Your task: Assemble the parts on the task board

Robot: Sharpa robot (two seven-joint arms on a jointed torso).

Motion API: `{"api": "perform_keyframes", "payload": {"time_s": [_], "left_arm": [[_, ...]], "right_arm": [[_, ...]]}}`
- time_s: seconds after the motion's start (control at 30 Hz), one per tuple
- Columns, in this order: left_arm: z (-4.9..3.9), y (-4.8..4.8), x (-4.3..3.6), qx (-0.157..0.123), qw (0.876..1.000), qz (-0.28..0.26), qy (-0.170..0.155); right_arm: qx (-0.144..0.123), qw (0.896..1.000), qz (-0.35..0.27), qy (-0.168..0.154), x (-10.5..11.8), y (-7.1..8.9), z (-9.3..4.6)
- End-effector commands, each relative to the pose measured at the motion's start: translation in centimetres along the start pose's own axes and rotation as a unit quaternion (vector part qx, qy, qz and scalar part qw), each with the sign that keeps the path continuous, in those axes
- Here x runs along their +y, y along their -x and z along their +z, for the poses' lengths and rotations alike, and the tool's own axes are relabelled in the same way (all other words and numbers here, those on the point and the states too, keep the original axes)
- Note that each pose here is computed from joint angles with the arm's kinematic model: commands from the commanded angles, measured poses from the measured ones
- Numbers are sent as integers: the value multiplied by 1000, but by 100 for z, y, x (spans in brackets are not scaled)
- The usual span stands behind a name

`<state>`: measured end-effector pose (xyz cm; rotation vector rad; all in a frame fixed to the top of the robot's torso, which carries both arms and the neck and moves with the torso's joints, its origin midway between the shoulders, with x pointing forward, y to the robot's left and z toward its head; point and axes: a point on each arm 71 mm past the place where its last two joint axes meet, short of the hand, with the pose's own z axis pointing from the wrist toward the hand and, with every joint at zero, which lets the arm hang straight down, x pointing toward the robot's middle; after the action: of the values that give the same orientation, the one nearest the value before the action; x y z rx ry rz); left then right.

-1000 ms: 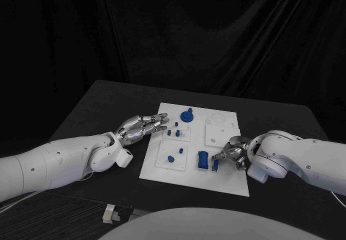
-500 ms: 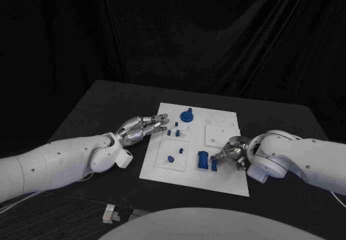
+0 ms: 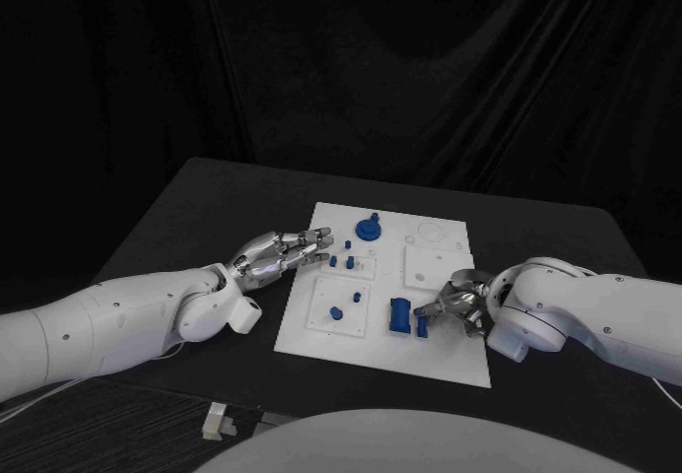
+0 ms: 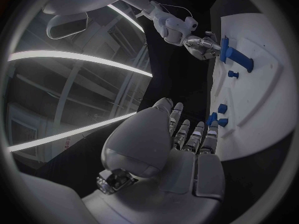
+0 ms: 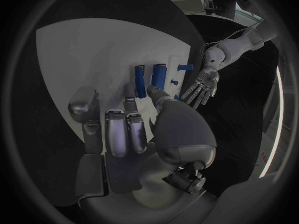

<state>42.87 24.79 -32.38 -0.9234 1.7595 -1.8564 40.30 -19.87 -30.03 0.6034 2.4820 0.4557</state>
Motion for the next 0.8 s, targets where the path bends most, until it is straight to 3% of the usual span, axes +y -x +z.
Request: {"api": "perform_keyframes", "payload": {"time_s": [0.03, 0.27, 0.6, 0.8], "left_arm": [[4, -20, 7, 5, 1000, -8, -4], [-7, -22, 14, 4, 1000, -9, -4], [-29, -13, 8, 0, 1000, -7, -7], [-36, -11, 3, -1, 1000, -7, -9]], "right_arm": [[6, 1000, -2, -1, -2, -31, -9], [-29, 999, 4, 15, -36, 31, -85], [-113, 989, 35, 85, -34, 252, -346], [-131, 985, 18, 113, -38, 274, -400]]}}
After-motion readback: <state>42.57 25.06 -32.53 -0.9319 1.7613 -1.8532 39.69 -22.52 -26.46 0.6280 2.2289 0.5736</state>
